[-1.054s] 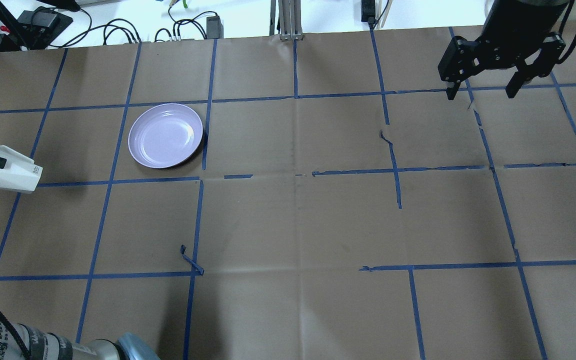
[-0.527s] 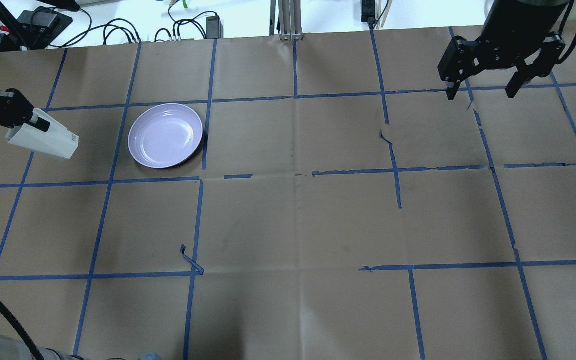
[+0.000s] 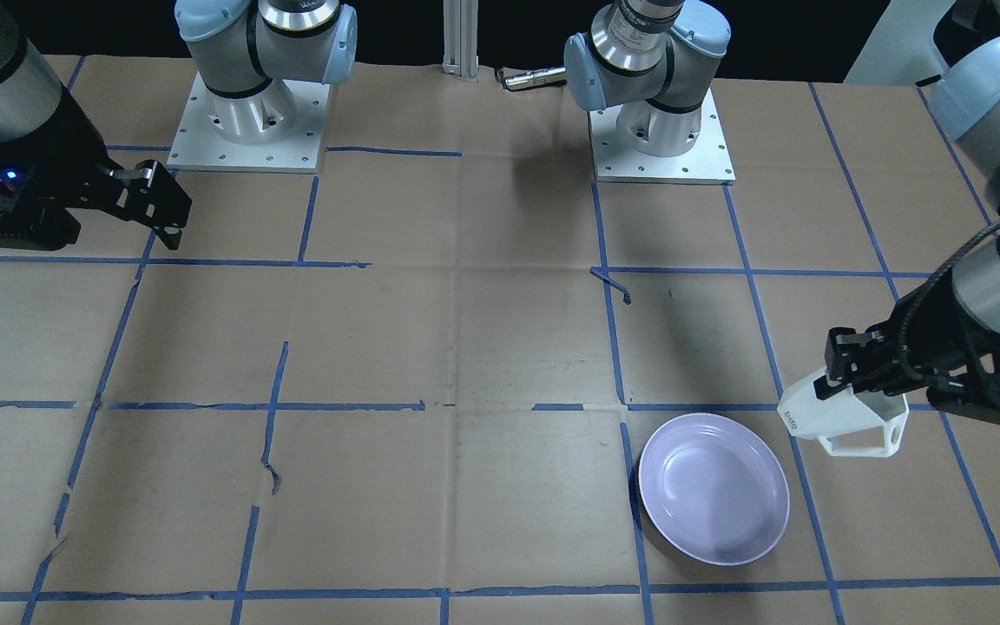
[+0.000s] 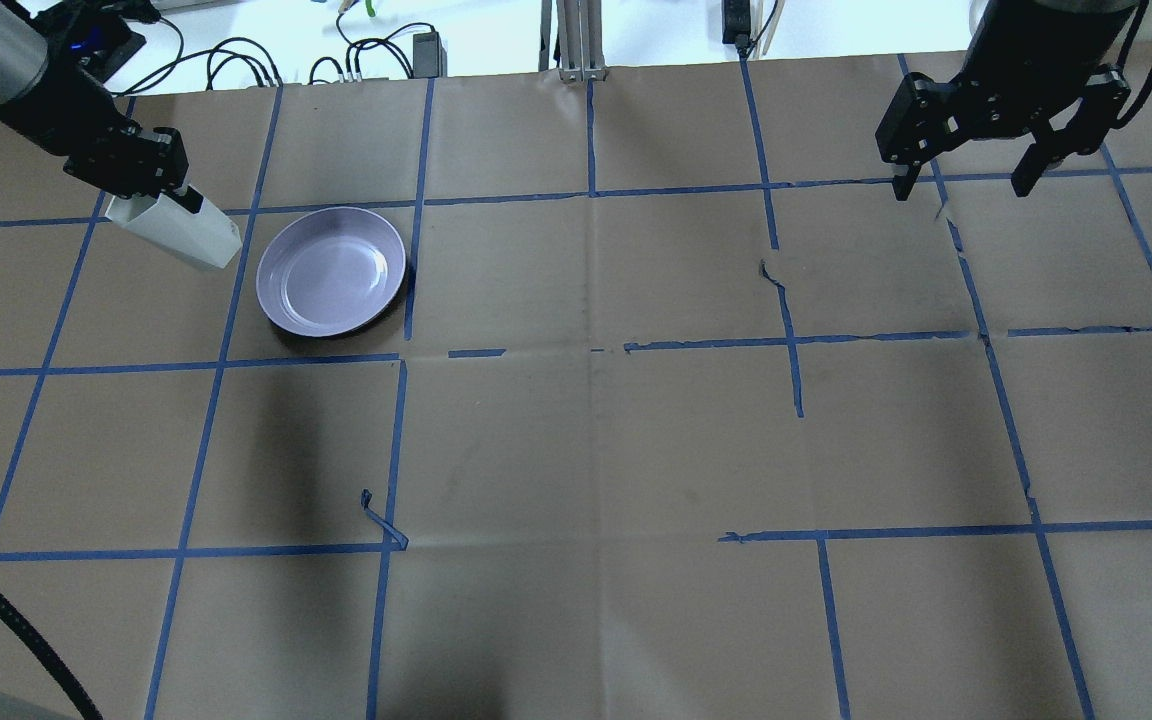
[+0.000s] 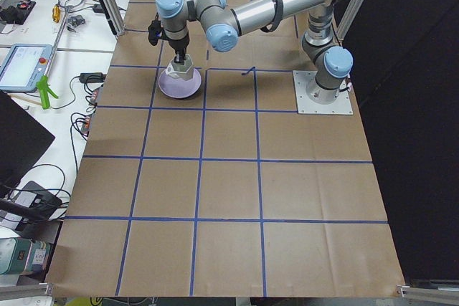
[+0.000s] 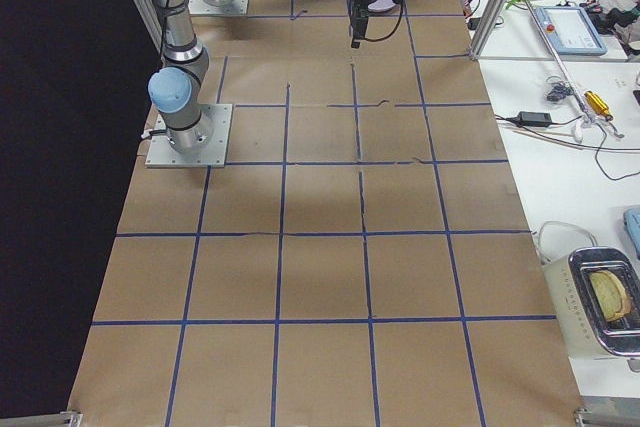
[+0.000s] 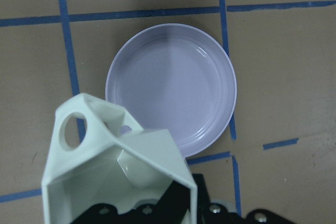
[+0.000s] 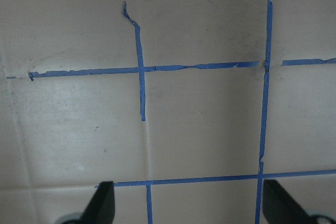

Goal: Flip cup and place on plate
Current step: 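Rotate the cup upright over the plate and lower it with the left gripper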

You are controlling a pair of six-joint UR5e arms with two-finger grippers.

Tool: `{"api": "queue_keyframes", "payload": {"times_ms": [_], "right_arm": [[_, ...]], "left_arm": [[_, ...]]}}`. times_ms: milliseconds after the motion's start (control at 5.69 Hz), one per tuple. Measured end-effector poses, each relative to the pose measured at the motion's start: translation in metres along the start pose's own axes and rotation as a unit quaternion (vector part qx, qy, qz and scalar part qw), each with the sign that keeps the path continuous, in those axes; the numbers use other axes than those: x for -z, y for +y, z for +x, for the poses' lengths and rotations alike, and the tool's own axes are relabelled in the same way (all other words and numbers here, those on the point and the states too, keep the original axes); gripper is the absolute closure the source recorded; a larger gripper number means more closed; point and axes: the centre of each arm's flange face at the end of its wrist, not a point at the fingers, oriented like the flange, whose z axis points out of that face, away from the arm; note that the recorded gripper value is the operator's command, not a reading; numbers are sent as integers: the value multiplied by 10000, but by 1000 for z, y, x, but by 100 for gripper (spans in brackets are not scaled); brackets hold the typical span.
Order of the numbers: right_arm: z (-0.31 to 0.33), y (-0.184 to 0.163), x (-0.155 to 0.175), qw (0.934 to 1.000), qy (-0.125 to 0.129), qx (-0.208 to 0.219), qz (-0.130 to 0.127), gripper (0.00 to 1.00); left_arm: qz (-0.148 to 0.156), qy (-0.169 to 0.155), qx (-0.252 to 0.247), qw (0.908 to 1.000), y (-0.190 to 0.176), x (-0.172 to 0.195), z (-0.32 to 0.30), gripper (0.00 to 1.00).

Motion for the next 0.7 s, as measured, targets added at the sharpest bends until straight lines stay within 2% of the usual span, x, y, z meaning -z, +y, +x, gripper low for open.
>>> {"api": "queue_keyframes", "payload": {"times_ms": [351, 703], "right_arm": [[0, 0, 0, 10000, 0, 0, 0, 0], [0, 0, 0, 10000, 0, 0, 0, 0]], "left_arm": [[86, -437, -128, 9989, -20, -33, 49, 100], [176, -647, -52, 9977, -39, -70, 65, 100]]}}
